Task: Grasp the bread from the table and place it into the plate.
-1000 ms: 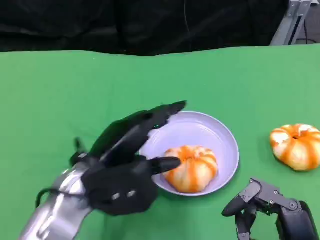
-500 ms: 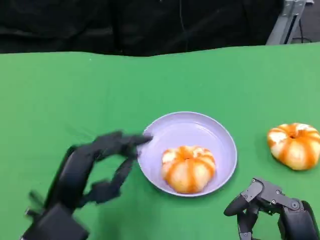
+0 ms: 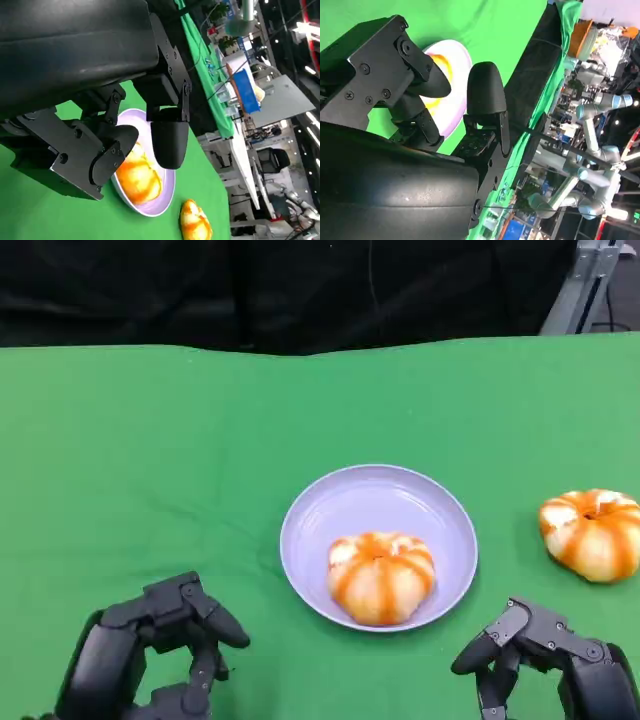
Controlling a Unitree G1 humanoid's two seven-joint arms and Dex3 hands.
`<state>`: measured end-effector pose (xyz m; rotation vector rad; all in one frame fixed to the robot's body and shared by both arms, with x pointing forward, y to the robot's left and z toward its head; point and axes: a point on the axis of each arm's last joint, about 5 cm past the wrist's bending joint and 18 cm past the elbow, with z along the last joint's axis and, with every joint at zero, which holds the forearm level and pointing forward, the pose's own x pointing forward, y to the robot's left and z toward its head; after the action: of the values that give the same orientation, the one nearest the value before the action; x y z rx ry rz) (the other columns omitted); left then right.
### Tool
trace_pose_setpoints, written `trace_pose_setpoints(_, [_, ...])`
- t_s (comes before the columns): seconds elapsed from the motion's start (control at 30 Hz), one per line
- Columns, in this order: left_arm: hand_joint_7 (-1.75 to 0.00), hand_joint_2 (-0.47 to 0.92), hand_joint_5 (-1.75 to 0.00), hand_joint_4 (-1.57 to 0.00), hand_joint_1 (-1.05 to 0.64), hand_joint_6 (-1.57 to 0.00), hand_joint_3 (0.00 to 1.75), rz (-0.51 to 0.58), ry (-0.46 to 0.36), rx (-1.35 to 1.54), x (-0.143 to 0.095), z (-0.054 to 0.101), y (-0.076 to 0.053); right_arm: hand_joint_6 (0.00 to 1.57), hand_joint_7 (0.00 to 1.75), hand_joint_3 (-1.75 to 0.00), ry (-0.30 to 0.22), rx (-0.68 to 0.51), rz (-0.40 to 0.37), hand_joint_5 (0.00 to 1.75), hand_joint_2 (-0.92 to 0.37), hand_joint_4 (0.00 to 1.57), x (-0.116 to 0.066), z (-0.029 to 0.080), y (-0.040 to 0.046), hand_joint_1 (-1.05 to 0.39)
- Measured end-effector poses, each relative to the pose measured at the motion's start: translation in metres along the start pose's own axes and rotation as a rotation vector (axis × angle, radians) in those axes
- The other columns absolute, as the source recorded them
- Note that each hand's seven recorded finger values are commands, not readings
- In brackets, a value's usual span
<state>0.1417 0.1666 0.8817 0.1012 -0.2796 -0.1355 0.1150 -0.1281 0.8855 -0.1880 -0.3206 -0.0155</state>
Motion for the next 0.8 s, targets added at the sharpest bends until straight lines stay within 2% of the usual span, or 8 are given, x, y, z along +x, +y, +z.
trace_pose_setpoints(0.33, [-1.60,0.34,-1.75,-0.81,-0.01,-0.76,1.44,0.014,-0.003,-0.003,-0.0019,-0.0054,0.0002,0.82,1.32,-1.31,-0.005,-0.012,0.001,1.72,-0.36,0.89,0.0003,-0.0024,-0.0030,0.03])
trace_pose_setpoints(0.8, [-1.58,0.36,-1.74,-0.81,0.06,-0.76,1.42,0.008,-0.014,-0.005,-0.0012,-0.0072,-0.0006,0.81,1.32,-1.29,-0.004,-0.011,0.000,1.72,-0.37,0.87,-0.0002,-0.0032,-0.0033,0.03])
